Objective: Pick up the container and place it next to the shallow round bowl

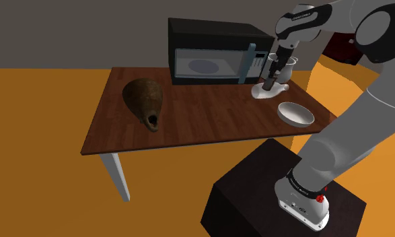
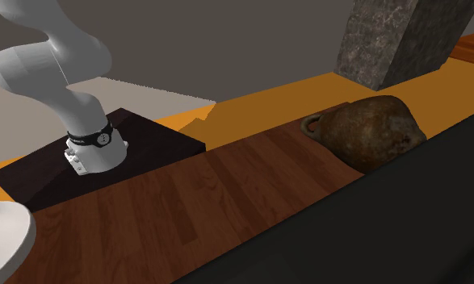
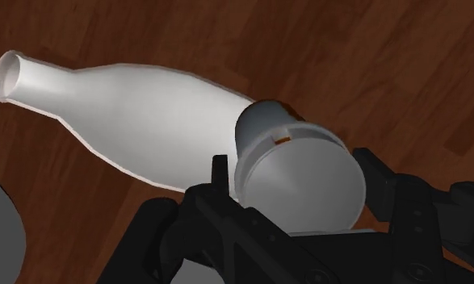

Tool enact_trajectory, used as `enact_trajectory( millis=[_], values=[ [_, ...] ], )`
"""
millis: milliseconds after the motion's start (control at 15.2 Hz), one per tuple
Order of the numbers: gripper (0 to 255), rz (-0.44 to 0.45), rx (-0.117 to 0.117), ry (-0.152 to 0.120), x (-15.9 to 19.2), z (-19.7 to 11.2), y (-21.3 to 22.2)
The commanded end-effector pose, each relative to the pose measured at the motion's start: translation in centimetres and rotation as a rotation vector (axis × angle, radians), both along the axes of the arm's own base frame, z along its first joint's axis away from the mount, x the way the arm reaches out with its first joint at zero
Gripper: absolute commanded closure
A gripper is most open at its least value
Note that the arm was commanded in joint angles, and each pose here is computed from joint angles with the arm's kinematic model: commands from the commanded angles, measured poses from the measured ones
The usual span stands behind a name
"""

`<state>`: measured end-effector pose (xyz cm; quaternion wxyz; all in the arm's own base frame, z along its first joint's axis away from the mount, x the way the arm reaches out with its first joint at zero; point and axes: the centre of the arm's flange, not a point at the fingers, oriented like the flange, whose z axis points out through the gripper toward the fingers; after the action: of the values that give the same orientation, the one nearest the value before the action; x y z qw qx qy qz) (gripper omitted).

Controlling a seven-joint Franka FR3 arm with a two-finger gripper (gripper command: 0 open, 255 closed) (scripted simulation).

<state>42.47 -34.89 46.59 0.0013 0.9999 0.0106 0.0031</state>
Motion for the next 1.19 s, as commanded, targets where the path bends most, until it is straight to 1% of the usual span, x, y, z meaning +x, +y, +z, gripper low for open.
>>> enact_trajectory(
  millis=[0,924,1122],
  values=[
    [255,0.000,0.001,0.002,0.0,-1.3,0.1],
    [255,0.000,0.001,0.002,0.0,-8.8,0.1],
    [255,0.000,0.001,0.002,0.0,-8.8,0.1]
  ],
)
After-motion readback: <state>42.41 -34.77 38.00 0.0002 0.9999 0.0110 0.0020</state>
